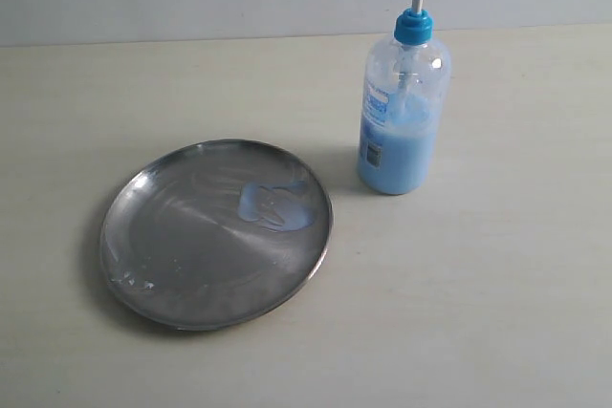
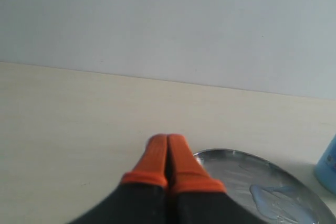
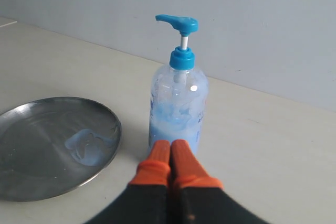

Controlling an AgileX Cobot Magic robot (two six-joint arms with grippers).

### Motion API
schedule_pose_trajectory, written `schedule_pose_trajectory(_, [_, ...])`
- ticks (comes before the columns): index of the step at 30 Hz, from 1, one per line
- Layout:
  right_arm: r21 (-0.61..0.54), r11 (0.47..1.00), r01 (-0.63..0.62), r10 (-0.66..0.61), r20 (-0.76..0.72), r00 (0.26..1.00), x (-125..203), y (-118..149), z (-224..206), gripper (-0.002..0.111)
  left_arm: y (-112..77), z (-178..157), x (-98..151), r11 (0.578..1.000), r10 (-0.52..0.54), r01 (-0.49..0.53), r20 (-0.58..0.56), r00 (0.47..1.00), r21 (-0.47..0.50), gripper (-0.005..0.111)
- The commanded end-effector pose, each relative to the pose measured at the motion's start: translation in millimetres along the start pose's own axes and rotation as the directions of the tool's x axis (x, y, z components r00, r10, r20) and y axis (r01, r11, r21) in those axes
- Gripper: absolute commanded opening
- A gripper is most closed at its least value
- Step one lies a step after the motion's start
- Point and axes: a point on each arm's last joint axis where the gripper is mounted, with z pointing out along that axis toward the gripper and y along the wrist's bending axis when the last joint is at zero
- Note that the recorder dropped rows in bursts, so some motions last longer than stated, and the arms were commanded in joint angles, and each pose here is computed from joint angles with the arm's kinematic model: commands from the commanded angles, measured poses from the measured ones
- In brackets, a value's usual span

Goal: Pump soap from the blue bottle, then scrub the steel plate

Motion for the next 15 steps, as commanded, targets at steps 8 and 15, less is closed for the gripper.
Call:
schedule_pose_trajectory(8, [0.006, 1.000, 0.006, -0.006, 0.007, 1.000, 0, 0, 1, 0.000, 8.6, -11, 19, 0.998, -0.018, 0.024, 0.104, 0.994, -0.058, 0.000])
schedule_pose_trajectory(15, [0.006, 1.000, 0.006, -0.006, 0.007, 1.000, 0, 0, 1, 0.000, 10.6, -15, 26, 0.996, 0.031, -0.027, 0.053, 0.998, -0.083, 0.000])
